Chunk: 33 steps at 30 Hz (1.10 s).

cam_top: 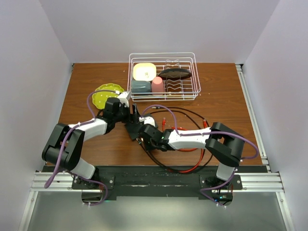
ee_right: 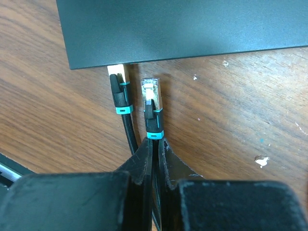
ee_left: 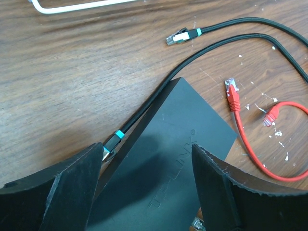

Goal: Insert the plug into the switch port

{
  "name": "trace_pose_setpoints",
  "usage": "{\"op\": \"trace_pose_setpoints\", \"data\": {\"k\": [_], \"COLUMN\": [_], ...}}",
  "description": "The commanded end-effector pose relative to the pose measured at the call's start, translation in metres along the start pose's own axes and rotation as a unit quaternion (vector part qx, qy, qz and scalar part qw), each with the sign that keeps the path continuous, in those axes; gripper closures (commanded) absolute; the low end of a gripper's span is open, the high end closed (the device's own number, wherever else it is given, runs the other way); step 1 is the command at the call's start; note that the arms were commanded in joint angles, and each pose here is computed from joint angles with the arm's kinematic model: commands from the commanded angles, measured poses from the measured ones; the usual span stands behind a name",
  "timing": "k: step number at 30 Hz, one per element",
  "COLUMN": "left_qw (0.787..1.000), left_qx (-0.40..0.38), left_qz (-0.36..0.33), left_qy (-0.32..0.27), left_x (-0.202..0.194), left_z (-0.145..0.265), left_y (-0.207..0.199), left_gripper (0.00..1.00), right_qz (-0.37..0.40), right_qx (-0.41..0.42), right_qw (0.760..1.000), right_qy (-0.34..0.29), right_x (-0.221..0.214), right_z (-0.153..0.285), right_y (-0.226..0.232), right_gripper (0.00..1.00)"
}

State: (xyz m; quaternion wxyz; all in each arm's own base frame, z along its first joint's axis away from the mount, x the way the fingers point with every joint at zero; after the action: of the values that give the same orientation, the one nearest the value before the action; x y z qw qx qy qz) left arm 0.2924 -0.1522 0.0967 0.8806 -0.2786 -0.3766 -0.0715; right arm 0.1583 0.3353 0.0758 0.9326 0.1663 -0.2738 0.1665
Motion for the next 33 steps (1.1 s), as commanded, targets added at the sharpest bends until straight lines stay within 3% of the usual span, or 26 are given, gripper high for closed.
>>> {"op": "trace_pose_setpoints", "data": {"k": [1, 33], "left_qw": [1.000, 0.999], "left_qx": [-0.023, -0.034], "left_qz": [-0.008, -0.018], "left_qy": [-0.016, 0.006], "left_x": [0.005, -0.001], "left_z": [-0.004, -0.013], "left_y": [-0.004, 0.000], "left_gripper": [0.22, 0.28], "right_qz": [0.001, -0.013], "right_qx": [-0.031, -0.076], "right_qw": [0.999, 0.996], "right_qy": [0.016, 0.036], "right_x": [-0.007, -0.011], "right_z": [-0.002, -0.012], "right_y": [-0.006, -0.012], "right_gripper": [1.00, 1.00]}}
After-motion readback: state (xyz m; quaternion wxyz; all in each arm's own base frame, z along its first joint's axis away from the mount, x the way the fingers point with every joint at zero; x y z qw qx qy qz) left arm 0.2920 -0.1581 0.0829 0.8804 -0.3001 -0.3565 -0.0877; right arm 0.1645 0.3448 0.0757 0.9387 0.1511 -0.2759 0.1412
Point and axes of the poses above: each gripper's point midway between its finger pads, its own z axis back along the fingers, its own y axis along the line the jaws close on, x = y × z, the point moved 7 cm from there along z, back along the fingers
